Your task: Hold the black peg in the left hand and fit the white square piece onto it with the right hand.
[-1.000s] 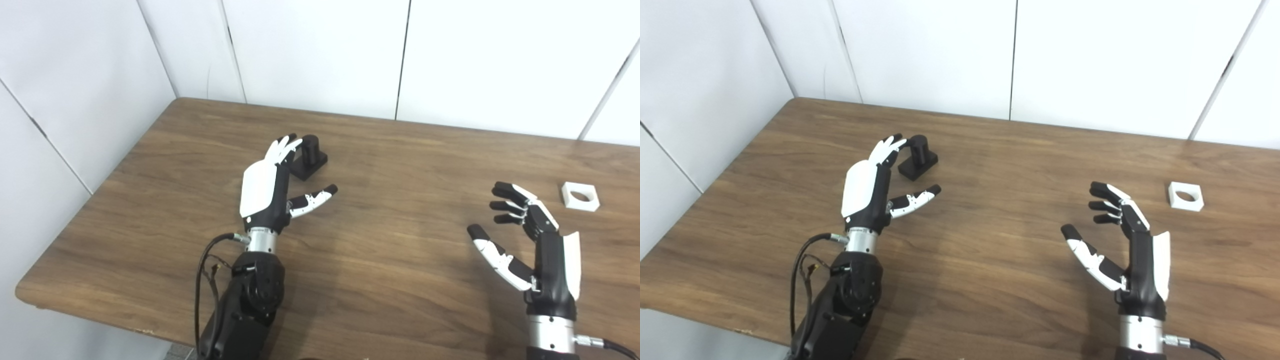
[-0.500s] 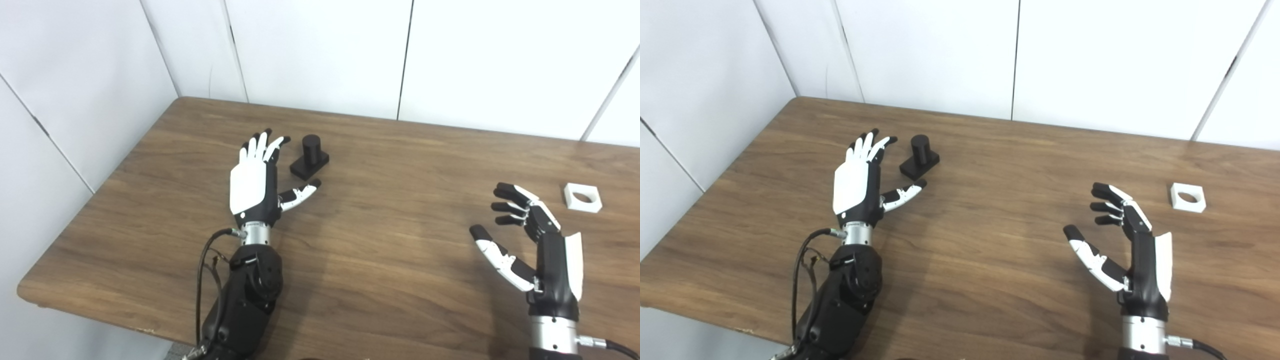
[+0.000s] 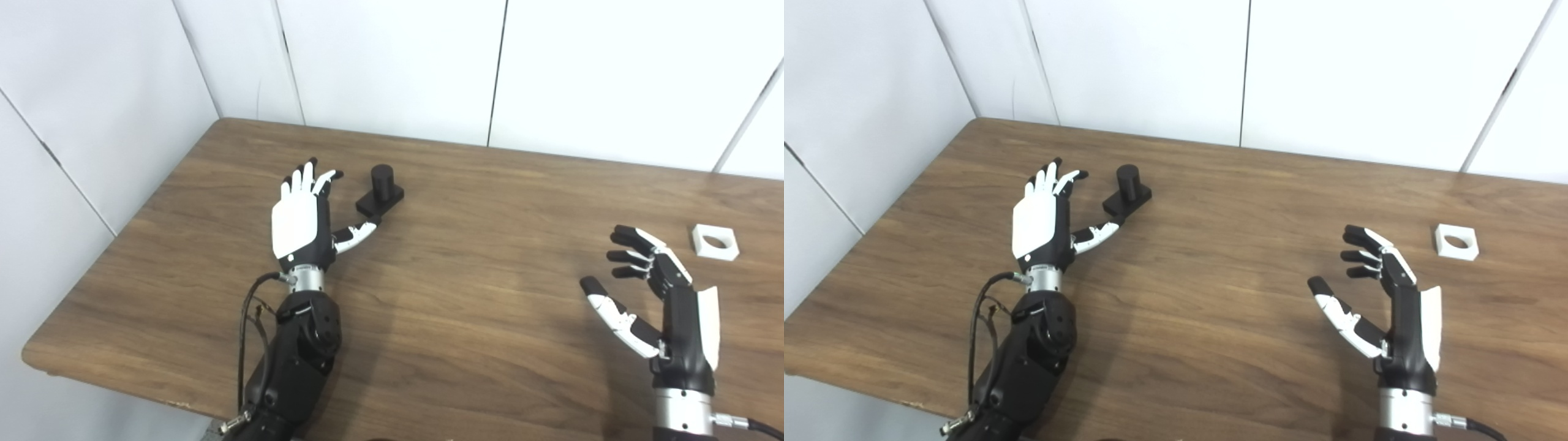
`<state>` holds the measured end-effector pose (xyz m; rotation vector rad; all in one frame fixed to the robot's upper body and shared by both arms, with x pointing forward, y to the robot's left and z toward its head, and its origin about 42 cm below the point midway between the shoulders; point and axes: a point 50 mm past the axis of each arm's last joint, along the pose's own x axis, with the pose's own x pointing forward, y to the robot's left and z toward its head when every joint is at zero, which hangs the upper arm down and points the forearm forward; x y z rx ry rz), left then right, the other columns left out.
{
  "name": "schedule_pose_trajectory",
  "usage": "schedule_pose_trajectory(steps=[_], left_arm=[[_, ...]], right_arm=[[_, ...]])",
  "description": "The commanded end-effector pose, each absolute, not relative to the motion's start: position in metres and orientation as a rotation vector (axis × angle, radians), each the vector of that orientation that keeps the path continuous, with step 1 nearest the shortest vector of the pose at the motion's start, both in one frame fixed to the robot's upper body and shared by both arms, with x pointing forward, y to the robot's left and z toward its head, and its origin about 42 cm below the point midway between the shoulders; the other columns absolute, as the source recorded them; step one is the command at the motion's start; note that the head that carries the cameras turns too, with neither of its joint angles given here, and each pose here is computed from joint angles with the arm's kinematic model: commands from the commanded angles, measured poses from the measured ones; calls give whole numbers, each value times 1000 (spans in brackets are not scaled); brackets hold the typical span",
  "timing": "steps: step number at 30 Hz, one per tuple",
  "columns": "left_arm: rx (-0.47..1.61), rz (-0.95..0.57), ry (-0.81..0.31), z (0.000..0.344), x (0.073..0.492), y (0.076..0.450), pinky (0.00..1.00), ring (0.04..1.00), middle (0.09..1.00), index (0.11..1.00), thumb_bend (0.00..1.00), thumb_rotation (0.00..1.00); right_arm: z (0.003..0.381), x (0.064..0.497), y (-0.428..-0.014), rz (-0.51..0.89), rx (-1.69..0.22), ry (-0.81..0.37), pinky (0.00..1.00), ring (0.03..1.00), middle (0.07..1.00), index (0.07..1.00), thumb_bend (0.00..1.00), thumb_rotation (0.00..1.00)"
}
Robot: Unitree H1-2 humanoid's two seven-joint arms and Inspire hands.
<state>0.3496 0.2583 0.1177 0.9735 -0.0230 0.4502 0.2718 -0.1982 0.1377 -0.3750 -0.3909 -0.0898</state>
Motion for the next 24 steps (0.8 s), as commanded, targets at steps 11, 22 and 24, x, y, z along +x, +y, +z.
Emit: schedule_pose_trajectory(steps=[11,22,24], left_arm=[[959,389,-18,128,373,261,1000,1000,1000,742,853,531],[1006,315,29,123,383,264,1000,1000,1000,743,938,597],[1012,308,38,122,384,264,1000,1000,1000,747,936,595]], right_arm=[[120,257,-212,-98,-424,-321,566,668,747,756,624,345],[122,257,-210,-101,-444,-322,575,669,749,757,619,357],[122,257,-210,-102,-449,-325,574,669,747,753,619,355]])
